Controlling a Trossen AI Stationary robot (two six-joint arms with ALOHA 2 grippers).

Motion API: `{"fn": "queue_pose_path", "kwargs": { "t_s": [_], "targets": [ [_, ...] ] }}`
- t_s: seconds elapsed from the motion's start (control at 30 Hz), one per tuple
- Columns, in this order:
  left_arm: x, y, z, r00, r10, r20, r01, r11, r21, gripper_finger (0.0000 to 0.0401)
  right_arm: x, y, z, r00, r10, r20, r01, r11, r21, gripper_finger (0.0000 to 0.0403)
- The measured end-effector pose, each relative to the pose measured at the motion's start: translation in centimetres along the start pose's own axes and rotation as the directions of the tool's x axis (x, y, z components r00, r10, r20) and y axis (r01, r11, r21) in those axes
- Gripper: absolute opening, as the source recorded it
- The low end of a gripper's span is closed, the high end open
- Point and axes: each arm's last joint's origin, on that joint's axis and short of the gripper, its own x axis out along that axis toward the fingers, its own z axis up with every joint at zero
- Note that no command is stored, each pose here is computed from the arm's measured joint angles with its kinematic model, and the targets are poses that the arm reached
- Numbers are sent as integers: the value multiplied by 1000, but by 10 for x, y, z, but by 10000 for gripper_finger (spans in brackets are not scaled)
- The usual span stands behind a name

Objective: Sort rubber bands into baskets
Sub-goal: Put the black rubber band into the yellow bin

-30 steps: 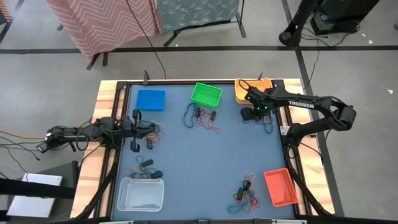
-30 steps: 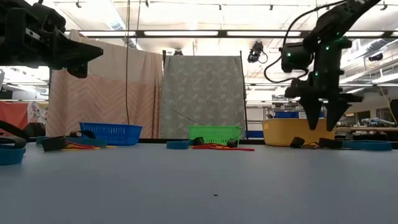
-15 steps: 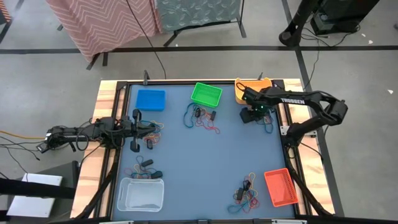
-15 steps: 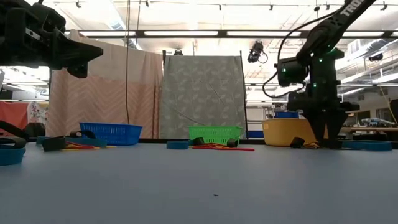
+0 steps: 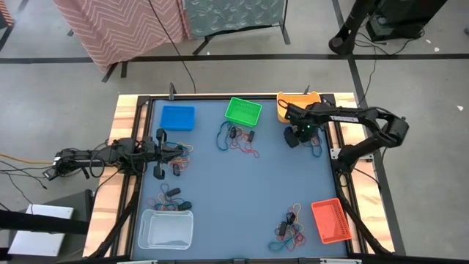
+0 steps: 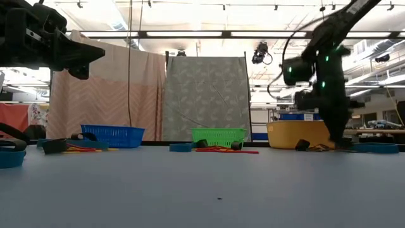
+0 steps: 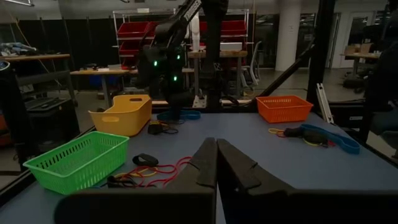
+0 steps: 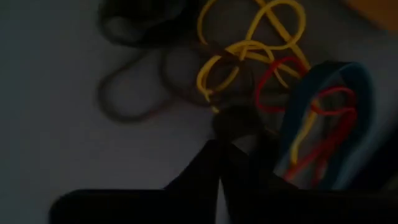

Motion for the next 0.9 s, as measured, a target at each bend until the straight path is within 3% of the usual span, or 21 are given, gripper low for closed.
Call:
{"fn": "queue_pose_path", "kwargs": {
  "t_s": [0.13, 0.23, 0.37, 0.5, 0.7, 0.9],
  "targets": [
    [0, 0, 0, 1000, 0, 0, 0, 1000, 0, 8, -47, -3, -12, 998, 31, 47, -29, 999, -41, 14],
    [0, 0, 0, 1000, 0, 0, 0, 1000, 0, 8, -85, -7, -19, 979, 118, 168, -112, 993, -47, 7],
    [0, 0, 0, 1000, 0, 0, 0, 1000, 0, 8, -113, -13, -5, 881, 181, 437, -206, 978, 12, 6],
    [0, 0, 0, 1000, 0, 0, 0, 1000, 0, 8, -106, -23, 31, 823, 144, 549, -238, 966, 102, 5],
    [0, 0, 0, 1000, 0, 0, 0, 1000, 0, 8, -65, -35, 64, 907, 73, 415, -162, 970, 183, 6],
    [0, 0, 0, 1000, 0, 0, 0, 1000, 0, 8, -59, -35, 72, 906, 55, 421, -135, 977, 163, 58]
  ]
}}
